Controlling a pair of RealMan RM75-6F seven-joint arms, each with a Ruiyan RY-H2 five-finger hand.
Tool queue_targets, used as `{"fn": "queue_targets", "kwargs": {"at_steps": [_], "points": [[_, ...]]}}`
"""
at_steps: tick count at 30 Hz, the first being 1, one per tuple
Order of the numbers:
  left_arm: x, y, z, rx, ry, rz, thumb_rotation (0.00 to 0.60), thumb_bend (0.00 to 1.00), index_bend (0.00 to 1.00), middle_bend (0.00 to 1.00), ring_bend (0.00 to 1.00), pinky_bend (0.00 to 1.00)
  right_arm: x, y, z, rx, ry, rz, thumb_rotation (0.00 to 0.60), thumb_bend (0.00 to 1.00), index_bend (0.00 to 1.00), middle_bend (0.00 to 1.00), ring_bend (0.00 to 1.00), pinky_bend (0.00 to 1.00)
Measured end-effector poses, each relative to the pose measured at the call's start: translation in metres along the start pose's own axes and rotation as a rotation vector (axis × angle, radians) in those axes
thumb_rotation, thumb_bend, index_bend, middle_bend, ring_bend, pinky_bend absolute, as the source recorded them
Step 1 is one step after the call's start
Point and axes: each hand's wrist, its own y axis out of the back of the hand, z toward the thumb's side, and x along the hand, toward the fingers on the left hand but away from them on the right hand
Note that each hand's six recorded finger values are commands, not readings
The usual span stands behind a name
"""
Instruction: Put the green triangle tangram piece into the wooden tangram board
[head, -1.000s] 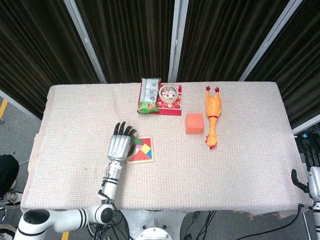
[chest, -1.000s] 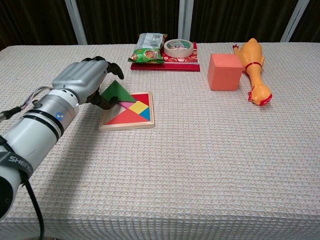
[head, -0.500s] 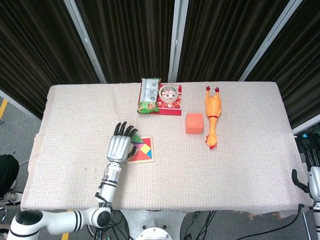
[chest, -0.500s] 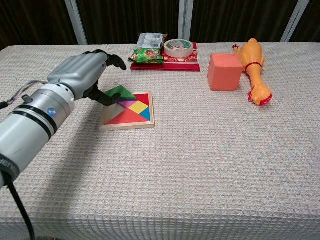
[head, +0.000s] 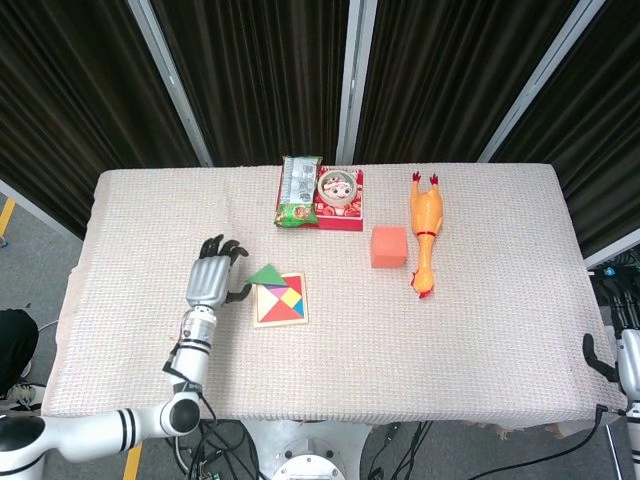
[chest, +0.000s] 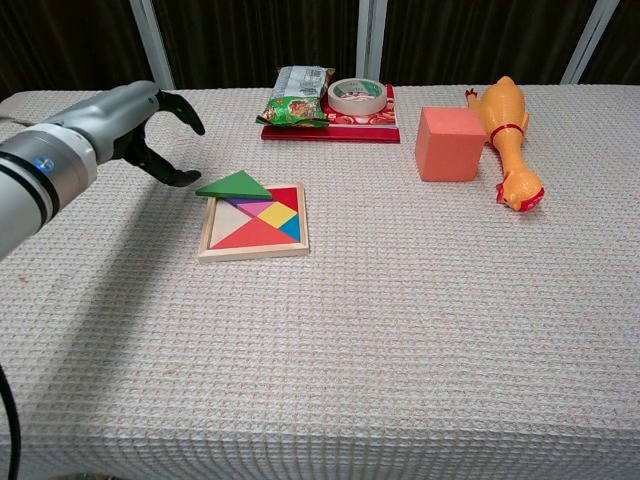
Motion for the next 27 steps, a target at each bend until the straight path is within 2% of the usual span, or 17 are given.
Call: {"fn": "queue_targets", "kwargs": {"at_steps": [2,5,11,16,27], "points": [[0.002,-0.004,-0.004,-0.011,0.018,-0.039,0.370,0.21,0.34,0.15,0.00,0.00,-0.001,0.001,0.003,0.003,0.006,-0.001,0.600,0.42,0.00,0.00,0.00,0.00],[0.005,-0.008,-0.007,-0.022,0.033,-0.084,0.307,0.21,0.35,0.14,0.00,0.00,-0.002,0.000,0.004,0.008,0.007,0.005,0.600,0.42,0.00,0.00,0.00,0.00],[0.012,-0.011,-0.008,-0.009,0.044,-0.120,0.254,0.22,0.36,0.14,0.00,0.00,-0.004,-0.002,0.004,0.013,0.001,0.015,0.600,0.42,0.00,0.00,0.00,0.00],[0.017,-0.013,-0.010,0.015,0.052,-0.135,0.166,0.30,0.37,0.14,0.00,0.00,-0.004,-0.003,0.003,0.014,-0.002,0.014,0.600,0.42,0.00,0.00,0.00,0.00],[0.013,-0.022,0.002,0.027,0.019,-0.158,0.161,0.31,0.38,0.14,0.00,0.00,-0.003,-0.004,-0.001,0.010,-0.008,0.016,0.600,0.42,0.00,0.00,0.00,0.00]]}}
